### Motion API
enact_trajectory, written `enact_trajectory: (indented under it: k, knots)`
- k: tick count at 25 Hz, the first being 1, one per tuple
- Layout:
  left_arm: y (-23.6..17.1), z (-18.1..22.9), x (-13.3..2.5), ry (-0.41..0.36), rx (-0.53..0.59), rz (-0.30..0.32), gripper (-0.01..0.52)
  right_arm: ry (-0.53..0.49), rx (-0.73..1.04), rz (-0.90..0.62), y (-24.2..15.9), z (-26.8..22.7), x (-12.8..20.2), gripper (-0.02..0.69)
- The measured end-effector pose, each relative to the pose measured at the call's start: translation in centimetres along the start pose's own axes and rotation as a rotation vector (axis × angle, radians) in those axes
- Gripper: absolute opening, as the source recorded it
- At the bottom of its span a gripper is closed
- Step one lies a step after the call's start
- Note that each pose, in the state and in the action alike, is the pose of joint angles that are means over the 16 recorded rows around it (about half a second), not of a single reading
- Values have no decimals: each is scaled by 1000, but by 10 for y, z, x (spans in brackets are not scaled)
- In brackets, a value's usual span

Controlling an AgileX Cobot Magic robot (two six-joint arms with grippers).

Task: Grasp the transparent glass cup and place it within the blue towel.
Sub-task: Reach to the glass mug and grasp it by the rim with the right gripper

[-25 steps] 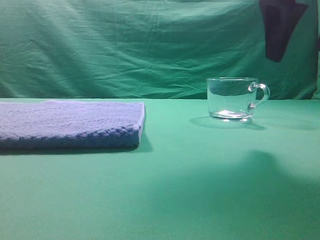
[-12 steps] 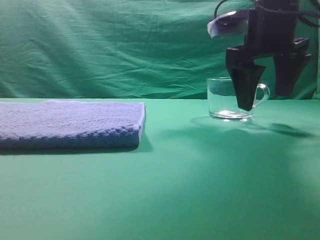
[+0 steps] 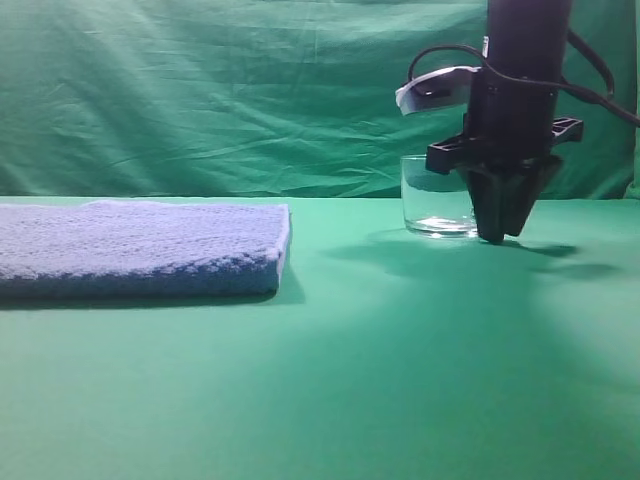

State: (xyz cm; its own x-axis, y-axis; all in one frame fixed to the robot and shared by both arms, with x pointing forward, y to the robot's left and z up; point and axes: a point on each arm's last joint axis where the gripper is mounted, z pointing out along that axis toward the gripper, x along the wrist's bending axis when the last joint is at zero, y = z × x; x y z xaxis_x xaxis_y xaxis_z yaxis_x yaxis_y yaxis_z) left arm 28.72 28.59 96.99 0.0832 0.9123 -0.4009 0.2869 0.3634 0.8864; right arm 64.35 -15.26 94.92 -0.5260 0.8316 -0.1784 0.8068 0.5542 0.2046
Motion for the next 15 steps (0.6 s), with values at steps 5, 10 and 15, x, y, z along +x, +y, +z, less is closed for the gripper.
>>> enact_trajectory:
  k: [5, 10, 15]
  knots:
    - [0, 0, 0, 0, 0, 0, 0, 5, -38, -4, 16, -20, 4, 90]
    - [0, 0, 0, 0, 0, 0, 0, 28, -104, -52, 38, -47, 29, 90]
    - [0, 0, 0, 0, 0, 0, 0, 71, -178, -141, 59, -68, 76, 90]
